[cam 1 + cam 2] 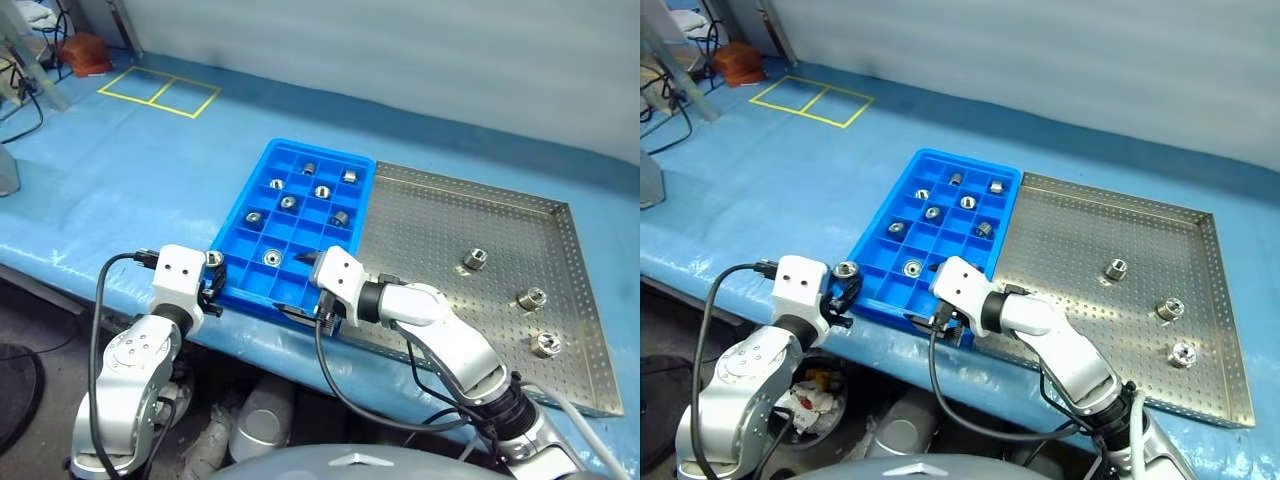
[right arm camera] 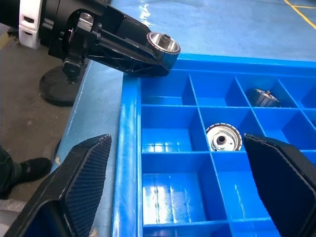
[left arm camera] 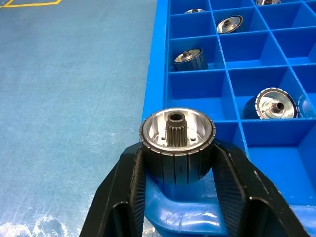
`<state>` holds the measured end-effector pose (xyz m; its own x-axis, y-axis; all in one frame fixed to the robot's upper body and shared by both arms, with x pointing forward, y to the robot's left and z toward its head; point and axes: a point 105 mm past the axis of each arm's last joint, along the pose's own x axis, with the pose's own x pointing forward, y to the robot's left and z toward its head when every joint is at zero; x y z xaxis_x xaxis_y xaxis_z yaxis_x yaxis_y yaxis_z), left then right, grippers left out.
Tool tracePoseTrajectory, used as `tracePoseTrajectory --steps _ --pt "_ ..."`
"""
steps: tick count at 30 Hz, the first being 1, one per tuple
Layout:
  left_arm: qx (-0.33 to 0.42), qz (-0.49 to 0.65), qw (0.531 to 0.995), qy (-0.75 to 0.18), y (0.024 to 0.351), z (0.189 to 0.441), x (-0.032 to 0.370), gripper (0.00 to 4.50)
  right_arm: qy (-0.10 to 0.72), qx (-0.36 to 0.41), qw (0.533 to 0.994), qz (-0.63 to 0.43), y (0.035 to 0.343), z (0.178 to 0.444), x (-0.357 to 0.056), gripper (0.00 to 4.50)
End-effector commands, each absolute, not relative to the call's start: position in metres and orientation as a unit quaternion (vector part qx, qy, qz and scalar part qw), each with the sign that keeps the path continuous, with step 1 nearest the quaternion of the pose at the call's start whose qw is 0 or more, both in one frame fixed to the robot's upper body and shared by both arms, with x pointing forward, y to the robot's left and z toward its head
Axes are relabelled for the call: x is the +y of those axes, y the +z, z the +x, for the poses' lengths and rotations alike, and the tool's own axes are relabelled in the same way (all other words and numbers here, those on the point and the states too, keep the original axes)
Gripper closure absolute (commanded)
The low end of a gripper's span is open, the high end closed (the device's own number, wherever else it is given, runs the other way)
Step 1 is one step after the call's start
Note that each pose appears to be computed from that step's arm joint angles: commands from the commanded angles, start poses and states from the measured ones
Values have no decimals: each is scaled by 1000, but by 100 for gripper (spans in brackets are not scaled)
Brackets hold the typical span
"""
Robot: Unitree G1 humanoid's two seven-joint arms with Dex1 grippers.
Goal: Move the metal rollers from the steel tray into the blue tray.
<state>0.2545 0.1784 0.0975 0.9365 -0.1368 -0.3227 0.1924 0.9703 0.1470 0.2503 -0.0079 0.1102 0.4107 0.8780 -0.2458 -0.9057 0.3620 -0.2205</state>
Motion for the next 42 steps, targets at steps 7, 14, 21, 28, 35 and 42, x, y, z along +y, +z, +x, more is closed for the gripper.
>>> tracePoseTrajectory --steps 7,14,21,28,35,42 --pt "135 83 979 -125 106 266 164 3 520 15 839 -160 123 250 -12 0" --pt "48 74 982 -167 139 281 145 3 445 15 883 -148 128 259 -32 0" --pt "-24 46 969 -242 151 296 100 3 189 46 974 -114 128 302 -89 0" --pt "-20 17 954 -299 141 298 67 3 -45 60 990 -122 129 331 -138 0" --pt "-12 19 933 -358 136 291 46 3 -207 90 970 -90 123 356 -178 0" --pt "-12 8 919 -393 134 282 37 3 -223 134 965 -10 99 378 -189 0"
